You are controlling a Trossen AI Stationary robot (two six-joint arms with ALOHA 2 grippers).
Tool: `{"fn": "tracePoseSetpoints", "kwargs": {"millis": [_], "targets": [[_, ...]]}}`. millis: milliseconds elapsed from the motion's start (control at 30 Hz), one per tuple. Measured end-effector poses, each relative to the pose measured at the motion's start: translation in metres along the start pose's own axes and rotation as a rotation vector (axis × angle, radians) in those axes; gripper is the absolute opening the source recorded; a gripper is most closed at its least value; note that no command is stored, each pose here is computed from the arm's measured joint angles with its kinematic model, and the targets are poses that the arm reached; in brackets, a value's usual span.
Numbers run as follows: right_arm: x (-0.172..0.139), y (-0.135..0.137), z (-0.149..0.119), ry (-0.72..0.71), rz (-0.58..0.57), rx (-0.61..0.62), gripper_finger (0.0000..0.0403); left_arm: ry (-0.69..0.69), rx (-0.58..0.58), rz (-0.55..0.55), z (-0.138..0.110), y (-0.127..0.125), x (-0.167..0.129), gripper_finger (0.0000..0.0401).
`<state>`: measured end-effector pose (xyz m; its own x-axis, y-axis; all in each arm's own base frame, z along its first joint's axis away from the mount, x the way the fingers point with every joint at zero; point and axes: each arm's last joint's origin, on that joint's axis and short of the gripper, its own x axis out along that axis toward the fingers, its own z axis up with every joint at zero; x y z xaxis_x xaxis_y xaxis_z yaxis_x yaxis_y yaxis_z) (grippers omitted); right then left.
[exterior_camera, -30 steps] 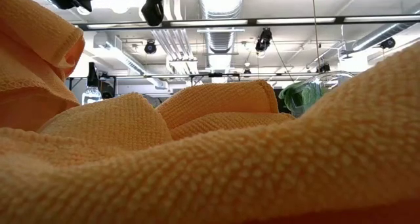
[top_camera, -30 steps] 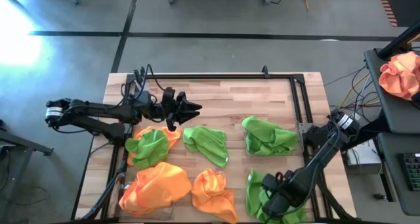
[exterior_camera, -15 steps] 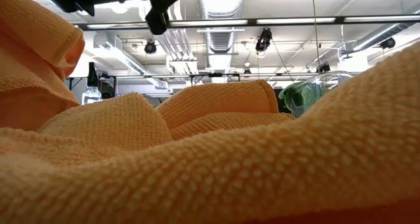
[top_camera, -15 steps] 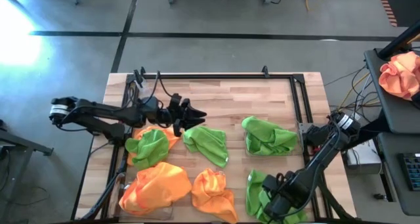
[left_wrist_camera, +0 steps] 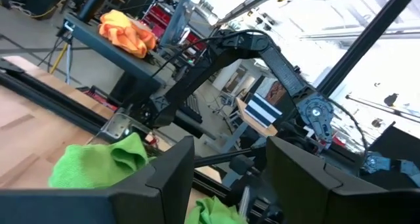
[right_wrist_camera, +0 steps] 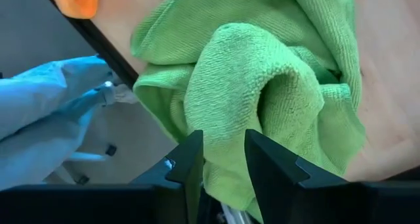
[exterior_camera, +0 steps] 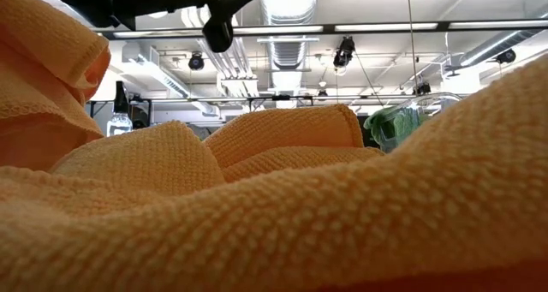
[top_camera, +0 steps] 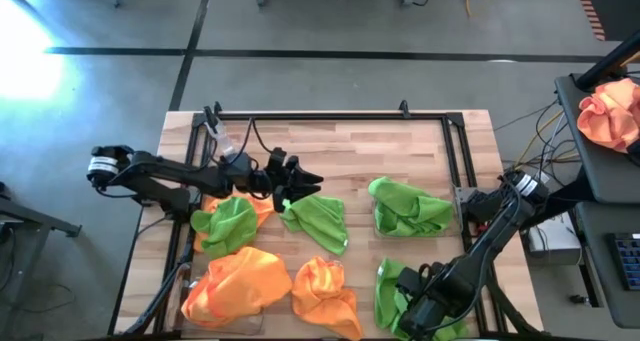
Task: Sort microfiber towel by color & place in baskets
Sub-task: Put the bottom right green towel into the right transparent bin
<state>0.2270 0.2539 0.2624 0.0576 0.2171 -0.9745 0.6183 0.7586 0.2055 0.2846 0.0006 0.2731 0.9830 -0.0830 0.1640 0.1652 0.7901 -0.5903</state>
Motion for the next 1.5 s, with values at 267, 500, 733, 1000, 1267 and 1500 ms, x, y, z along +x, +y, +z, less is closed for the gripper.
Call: {"fn": "tracePoseSetpoints", "kwargs": {"millis": [267, 500, 733, 1000, 1267, 1500], "targets": [[0.016, 0.002, 0.002, 0.003, -0.048, -0.03, 0.0111, 0.009, -0.007, -0.021, -0.004, -0.005, 0.001, 0.0174], [0.029, 0.004, 0.003, 0.007, -0.08, -0.044, 0.0112, 0.008, -0.008, -0.03, -0.004, -0.007, 0.001, 0.0174], [0.044, 0.006, 0.005, 0.018, -0.115, -0.058, 0.0112, 0.006, -0.008, -0.04, -0.005, -0.009, 0.001, 0.0174], [0.046, 0.007, 0.005, 0.019, -0.119, -0.063, 0.0096, 0.011, -0.011, -0.056, -0.007, -0.013, 0.001, 0.0174], [0.046, 0.007, 0.005, 0.019, -0.12, -0.063, 0.0036, 0.015, -0.011, -0.061, -0.008, -0.014, 0.001, 0.0174], [0.046, 0.006, 0.006, 0.012, -0.125, -0.064, 0.001, 0.015, -0.011, -0.061, -0.008, -0.014, 0.001, 0.0174]]}}
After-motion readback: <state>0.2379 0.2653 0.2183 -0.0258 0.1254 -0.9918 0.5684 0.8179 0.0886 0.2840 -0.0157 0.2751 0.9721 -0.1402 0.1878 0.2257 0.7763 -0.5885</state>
